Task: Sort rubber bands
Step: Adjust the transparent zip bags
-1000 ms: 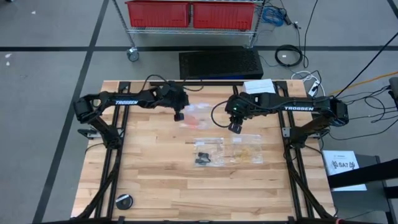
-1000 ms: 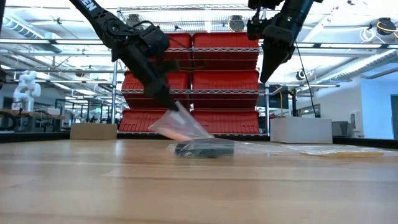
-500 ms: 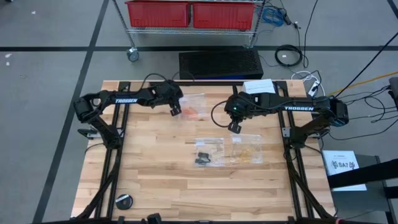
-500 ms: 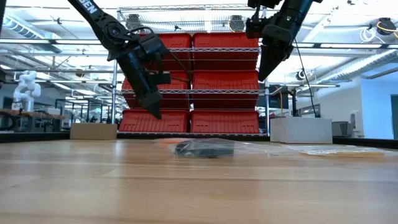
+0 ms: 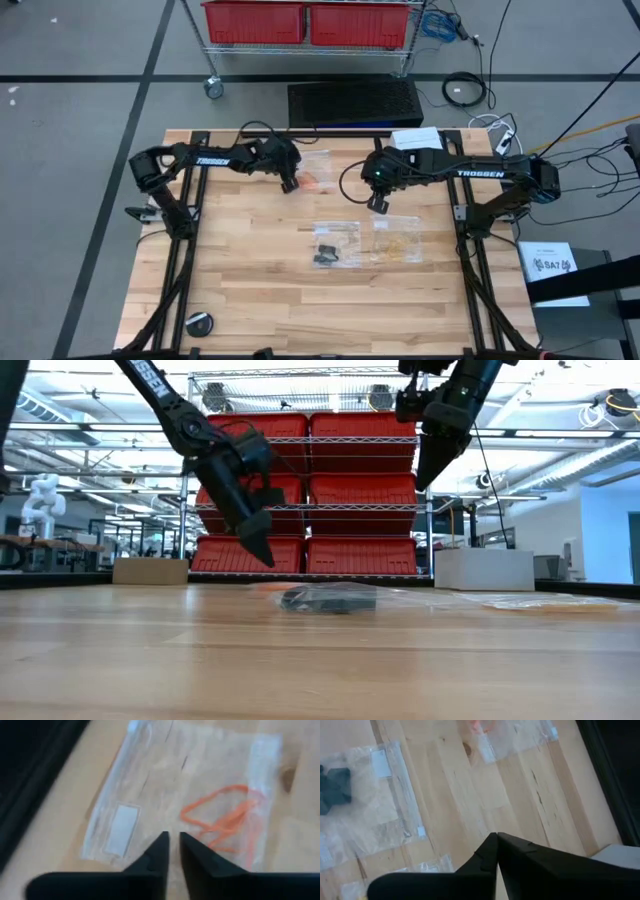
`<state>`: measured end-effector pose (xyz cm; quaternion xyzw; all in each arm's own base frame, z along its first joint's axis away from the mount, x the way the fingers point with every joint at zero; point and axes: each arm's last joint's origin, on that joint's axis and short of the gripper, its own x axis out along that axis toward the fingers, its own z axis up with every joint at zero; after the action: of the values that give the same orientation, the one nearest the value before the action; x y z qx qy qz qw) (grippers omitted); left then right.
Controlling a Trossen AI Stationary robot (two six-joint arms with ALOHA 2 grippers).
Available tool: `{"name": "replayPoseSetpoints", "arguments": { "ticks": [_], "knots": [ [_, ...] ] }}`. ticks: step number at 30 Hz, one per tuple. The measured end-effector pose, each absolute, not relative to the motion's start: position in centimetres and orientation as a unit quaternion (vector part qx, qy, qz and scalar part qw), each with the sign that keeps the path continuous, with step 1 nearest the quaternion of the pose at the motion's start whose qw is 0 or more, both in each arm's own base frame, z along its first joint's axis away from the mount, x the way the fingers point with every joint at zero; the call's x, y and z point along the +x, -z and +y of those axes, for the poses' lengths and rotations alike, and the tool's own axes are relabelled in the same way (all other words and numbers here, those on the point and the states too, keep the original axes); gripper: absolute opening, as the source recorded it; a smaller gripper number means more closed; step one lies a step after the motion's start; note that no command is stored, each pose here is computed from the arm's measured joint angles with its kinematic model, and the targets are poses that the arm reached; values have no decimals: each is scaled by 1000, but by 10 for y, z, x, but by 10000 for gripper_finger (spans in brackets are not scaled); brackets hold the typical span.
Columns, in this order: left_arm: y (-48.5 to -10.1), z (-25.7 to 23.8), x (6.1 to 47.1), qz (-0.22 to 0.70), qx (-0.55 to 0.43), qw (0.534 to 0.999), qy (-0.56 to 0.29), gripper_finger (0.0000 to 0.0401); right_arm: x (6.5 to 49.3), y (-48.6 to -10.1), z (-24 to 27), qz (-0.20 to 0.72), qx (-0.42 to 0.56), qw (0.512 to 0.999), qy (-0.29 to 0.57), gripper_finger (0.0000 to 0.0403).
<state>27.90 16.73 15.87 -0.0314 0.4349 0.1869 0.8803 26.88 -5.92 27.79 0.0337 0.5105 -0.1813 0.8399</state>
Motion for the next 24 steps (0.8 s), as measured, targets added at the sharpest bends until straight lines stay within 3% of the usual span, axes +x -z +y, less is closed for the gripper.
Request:
{"name": "replayPoseSetpoints", "arguments": {
  "ticks": [3, 14, 24],
  "knots": [
    [-146, 168, 282, 447, -46, 873, -188, 8, 268, -278, -61, 511, 32, 839, 183, 0],
    [-137, 150, 279, 519, -14, 843, -140, 3, 262, -275, -62, 538, 33, 821, 186, 0],
    [-134, 104, 281, 600, 23, 794, -96, 1, 260, -274, -61, 550, 41, 812, 190, 0]
  ]
}}
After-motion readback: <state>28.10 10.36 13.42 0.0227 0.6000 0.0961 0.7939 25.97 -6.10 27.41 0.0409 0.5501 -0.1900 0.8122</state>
